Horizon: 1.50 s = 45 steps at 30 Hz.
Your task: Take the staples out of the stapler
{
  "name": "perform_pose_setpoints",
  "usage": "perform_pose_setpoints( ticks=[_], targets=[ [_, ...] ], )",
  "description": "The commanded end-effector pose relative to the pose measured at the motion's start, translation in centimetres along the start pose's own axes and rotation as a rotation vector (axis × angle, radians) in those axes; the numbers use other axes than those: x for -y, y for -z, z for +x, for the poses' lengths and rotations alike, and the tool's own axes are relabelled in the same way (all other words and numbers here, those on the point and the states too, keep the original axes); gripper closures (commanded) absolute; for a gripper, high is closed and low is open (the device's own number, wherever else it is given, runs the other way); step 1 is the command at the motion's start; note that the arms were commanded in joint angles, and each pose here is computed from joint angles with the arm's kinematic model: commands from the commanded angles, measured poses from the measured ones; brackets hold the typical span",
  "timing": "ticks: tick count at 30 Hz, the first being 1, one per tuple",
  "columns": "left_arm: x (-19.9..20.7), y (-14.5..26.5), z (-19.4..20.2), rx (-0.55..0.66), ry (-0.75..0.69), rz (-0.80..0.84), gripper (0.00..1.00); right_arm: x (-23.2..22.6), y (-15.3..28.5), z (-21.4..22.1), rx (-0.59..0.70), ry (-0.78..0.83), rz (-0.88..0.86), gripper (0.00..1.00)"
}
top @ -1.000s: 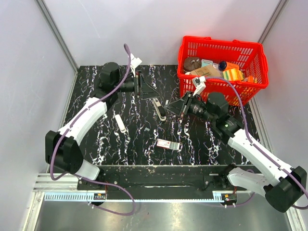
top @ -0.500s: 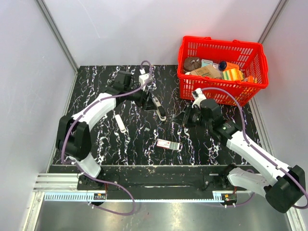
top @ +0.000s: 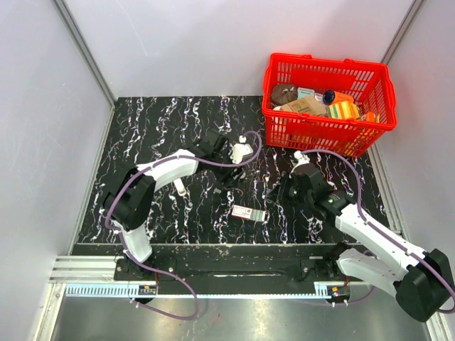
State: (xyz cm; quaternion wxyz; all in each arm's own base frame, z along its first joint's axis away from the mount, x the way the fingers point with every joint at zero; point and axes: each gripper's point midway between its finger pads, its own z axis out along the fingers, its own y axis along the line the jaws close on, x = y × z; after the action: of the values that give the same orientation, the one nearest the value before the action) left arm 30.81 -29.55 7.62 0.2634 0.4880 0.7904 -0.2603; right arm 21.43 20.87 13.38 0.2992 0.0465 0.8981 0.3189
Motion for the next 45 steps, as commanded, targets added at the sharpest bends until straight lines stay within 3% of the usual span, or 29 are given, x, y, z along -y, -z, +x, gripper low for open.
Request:
perform_pose_setpoints(
  ticks=[1, 10, 18, 45],
  targets=[
    [-1.1, -0.5, -0.1, -0.011, -0.115, -0.097, 0.34, 0.7, 0.3, -0.5, 0.045, -0.009, 0.028, 0.92],
    [0.4, -2.1, 0.5, -0.031, -0.244, -0.171, 0.36, 2.6, -0.2, 1.1, 0.004, -0.03, 0.088, 0.92],
    [1.3, -3.6, 2.1, -0.082, -0.269, -0.155, 0.38, 4.0, -0.3, 2.0, -0.013, -0.046, 0.134, 0.93],
    [5.9, -1.5, 4.4, -0.135, -0.301, -0.078, 0.4, 4.4, -2.5, 2.1, -0.106, 0.024, 0.191, 0.95]
  ],
)
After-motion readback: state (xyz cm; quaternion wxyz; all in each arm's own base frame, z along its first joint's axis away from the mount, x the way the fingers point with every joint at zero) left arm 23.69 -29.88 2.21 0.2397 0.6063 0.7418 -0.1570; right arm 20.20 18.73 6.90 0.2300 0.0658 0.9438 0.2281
